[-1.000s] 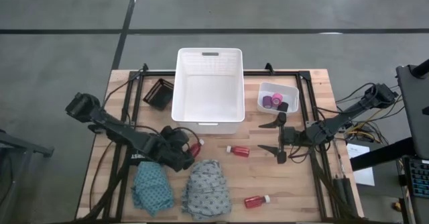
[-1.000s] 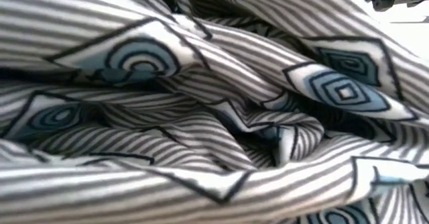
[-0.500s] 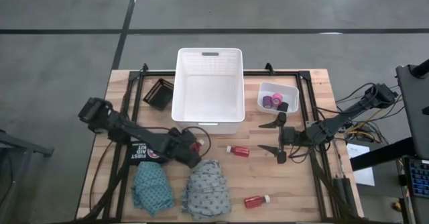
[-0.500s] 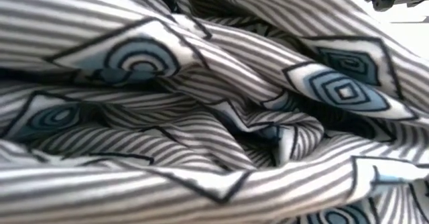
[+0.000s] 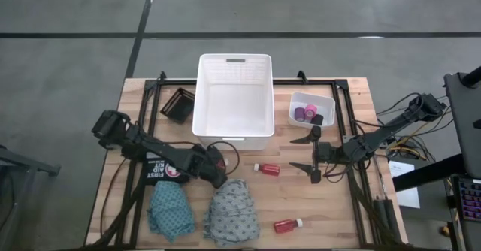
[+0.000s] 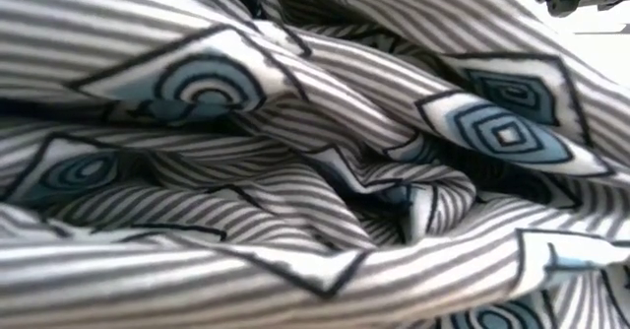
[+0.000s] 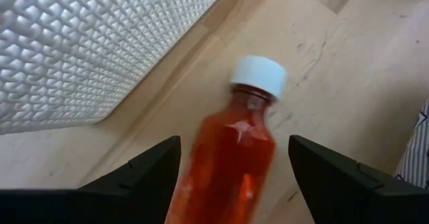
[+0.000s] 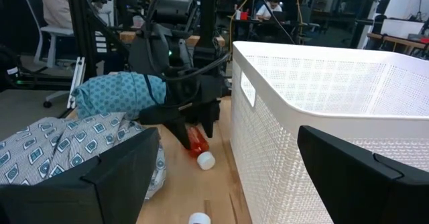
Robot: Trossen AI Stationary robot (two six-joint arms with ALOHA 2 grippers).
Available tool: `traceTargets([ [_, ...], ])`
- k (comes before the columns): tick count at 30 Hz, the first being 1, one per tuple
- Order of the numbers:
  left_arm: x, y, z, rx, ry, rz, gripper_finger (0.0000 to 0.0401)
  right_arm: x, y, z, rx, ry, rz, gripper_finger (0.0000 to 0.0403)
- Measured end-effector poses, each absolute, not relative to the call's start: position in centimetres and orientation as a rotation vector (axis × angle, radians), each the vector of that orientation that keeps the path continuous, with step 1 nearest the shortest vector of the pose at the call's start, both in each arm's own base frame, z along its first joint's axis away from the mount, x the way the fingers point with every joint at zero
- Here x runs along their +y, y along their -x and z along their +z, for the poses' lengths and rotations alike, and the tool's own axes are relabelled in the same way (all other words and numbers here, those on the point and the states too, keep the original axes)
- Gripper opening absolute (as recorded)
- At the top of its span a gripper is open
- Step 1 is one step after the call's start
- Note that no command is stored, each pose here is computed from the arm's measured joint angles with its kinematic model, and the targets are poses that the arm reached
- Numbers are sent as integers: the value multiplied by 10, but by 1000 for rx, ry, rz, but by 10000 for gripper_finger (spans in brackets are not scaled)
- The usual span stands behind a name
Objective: Pick & Place Medicine items
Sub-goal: Put the top left red medicine bottle into the black bin
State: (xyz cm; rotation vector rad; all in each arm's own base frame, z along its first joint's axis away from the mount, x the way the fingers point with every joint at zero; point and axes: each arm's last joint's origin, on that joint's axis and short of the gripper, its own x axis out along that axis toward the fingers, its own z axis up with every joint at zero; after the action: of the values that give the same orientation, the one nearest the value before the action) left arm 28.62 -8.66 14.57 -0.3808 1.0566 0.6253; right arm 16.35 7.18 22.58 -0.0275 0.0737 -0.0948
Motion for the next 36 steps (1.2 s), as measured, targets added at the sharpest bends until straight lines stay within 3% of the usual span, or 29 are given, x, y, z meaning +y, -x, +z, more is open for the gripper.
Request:
traceTargets([
  [17, -80, -274, 127, 1113, 392, 602, 278, 72, -164, 226, 73, 27, -95, 354],
  [29, -81, -276, 128, 1100, 405, 591, 204, 72, -164, 226, 73, 27, -95, 354],
  [36, -81, -276, 128, 1103, 395, 583, 198, 72, -164, 226, 73, 27, -94, 354],
])
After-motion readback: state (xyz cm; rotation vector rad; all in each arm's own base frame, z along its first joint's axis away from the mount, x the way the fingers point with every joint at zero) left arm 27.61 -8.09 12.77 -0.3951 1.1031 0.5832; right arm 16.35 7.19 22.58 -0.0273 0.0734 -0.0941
